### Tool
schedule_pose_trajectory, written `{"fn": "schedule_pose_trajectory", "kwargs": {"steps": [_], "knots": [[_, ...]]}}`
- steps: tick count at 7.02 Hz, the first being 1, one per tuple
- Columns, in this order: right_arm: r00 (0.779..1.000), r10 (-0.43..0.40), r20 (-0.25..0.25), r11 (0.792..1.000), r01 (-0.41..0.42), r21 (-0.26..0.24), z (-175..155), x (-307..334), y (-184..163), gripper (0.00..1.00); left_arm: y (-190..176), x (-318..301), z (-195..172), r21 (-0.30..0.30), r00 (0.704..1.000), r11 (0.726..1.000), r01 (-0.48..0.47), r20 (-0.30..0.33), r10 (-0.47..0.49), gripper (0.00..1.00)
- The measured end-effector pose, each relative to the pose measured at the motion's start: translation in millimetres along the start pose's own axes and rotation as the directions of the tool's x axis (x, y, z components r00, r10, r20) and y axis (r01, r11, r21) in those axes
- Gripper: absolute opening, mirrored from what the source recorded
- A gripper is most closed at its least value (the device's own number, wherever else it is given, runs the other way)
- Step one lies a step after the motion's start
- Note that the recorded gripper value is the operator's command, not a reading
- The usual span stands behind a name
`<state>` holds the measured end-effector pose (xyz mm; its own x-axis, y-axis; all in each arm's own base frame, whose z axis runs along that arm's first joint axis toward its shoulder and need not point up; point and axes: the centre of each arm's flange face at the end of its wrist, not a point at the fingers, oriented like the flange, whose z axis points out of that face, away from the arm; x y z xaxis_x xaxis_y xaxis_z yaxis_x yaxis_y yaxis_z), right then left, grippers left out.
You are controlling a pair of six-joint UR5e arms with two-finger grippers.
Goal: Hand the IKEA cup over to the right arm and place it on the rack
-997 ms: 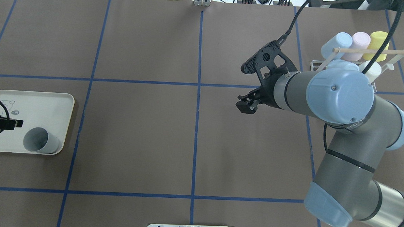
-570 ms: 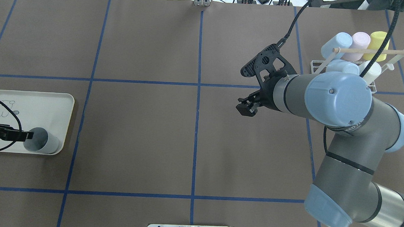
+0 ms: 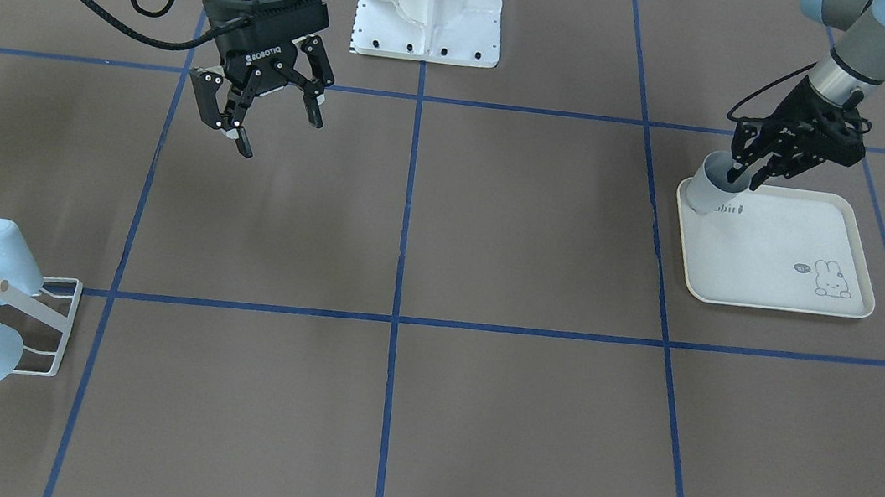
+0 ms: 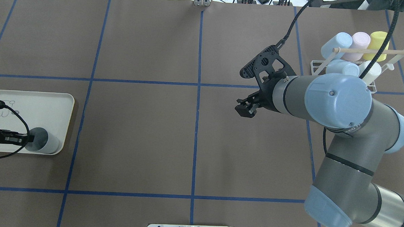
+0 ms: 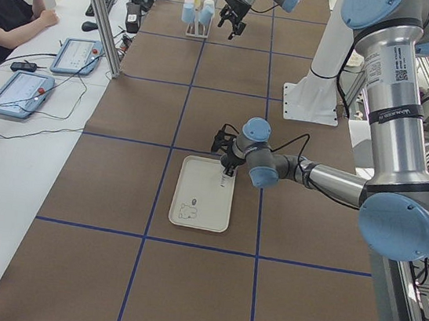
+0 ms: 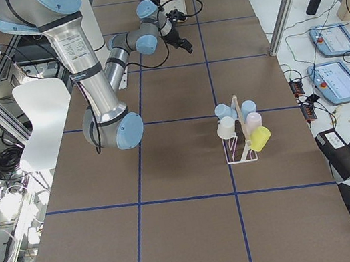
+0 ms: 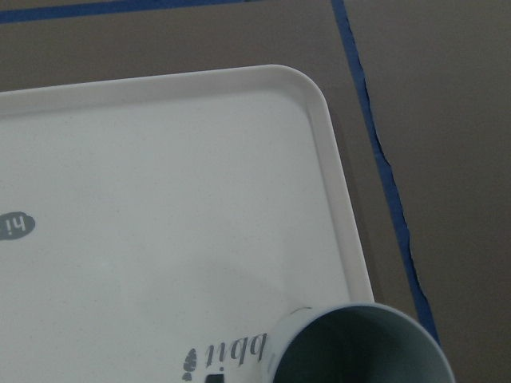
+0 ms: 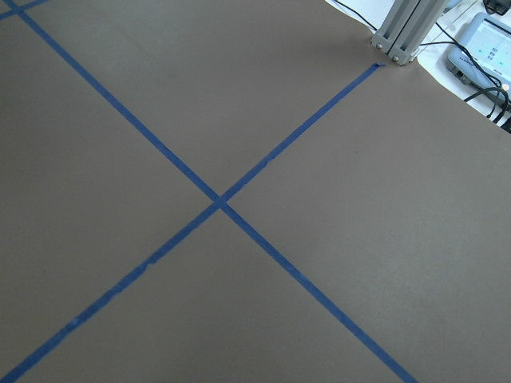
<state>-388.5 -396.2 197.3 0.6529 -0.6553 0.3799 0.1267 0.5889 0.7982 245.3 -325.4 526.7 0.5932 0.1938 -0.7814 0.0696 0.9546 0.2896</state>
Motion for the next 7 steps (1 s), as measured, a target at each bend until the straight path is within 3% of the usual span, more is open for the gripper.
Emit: {"fn": "schedule_pose_trajectory", "kwargs": {"steps": [2, 4, 5, 6, 7], "knots": [[1.000, -0.001, 0.005, 1.000, 0.001, 0.008, -1, -1, -1, 0.99, -4, -10, -6, 0.015, 1.000, 1.000, 0.012, 0.015, -0.012, 0.00], [1.000, -0.010, 0.022, 0.999, 0.009, 0.031, -1, -6, -4, 0.99, -30, -32, -35, 0.082, 0.999, 0.996, -0.025, 0.032, 0.022, 0.00], [0.998, -0.027, 0.060, 0.995, 0.021, 0.094, 6, -12, -5, 0.99, -50, -38, -59, 0.108, 0.998, 0.992, -0.062, 0.011, 0.061, 0.00], [0.992, -0.047, 0.121, 0.981, 0.023, 0.193, 19, -23, -4, 0.98, -73, -31, -79, 0.132, 0.996, 0.988, -0.074, -0.041, 0.080, 0.00], [0.978, -0.070, 0.195, 0.953, 0.008, 0.303, 36, -35, 4, 0.98, -99, -8, -93, 0.153, 0.990, 0.987, -0.055, -0.120, 0.073, 0.00]]}}
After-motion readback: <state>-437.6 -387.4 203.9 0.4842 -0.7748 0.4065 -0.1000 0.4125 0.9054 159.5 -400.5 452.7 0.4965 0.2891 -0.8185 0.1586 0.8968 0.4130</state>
